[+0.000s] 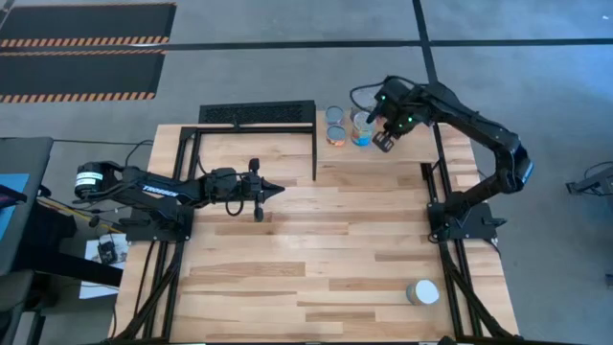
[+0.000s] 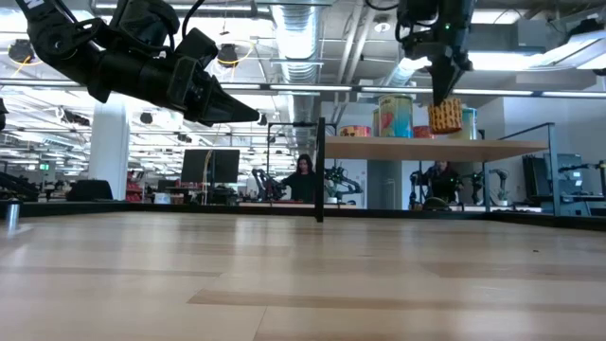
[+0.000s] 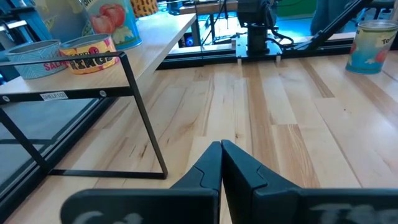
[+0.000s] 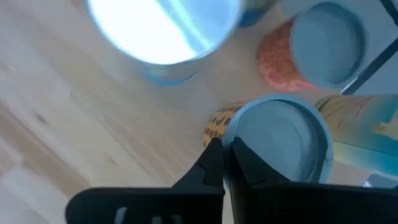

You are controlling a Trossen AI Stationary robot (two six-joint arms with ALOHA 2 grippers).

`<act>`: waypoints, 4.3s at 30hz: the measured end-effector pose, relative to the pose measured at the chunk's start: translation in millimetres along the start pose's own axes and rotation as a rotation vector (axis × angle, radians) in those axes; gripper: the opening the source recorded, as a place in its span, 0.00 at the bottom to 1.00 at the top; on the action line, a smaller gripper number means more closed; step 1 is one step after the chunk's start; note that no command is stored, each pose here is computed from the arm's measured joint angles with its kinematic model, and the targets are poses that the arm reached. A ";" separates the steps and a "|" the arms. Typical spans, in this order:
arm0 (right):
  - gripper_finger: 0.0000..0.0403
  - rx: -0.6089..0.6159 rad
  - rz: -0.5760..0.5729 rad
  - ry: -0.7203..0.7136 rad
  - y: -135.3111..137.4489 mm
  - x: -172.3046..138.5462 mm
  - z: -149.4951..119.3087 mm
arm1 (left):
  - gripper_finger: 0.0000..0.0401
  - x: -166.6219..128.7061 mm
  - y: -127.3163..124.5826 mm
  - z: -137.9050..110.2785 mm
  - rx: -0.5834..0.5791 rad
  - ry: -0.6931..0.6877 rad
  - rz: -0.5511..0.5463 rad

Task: Pick and place cans onto a shelf
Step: Put the canned spicy black beans on the shelf, then put the canned tomatoes on the shelf

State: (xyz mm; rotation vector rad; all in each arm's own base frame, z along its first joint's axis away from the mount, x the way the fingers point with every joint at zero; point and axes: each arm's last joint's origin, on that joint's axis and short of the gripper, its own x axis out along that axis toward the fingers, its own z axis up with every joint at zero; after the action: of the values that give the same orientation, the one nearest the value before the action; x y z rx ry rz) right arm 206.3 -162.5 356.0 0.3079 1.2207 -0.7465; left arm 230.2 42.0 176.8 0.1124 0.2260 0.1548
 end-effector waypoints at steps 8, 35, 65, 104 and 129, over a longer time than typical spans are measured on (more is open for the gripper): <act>0.03 0.186 0.007 -0.040 -6.0 0.7 4.2 | 0.00 0.0 0.0 -0.1 0.000 0.000 0.000; 0.04 0.153 0.018 -0.076 3.6 20.4 6.1 | 0.00 0.0 0.1 0.4 -0.011 -0.005 0.001; 0.17 0.142 0.014 -0.077 3.3 28.0 5.4 | 0.00 0.0 0.0 0.5 -0.017 -0.005 0.000; 0.01 -0.186 0.424 -0.681 165.9 -10.3 -112.6 | 0.00 0.0 -0.2 0.4 -0.017 -0.005 -0.009; 0.01 0.042 0.445 0.066 252.3 -54.9 -221.4 | 0.00 0.0 -0.1 1.0 -0.025 -0.011 -0.007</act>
State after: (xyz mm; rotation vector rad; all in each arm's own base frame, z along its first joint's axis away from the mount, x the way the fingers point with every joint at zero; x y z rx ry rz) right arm 203.3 170.9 288.6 0.6191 1.1446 -0.3781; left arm 230.4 41.8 177.8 0.0872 0.2129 0.1497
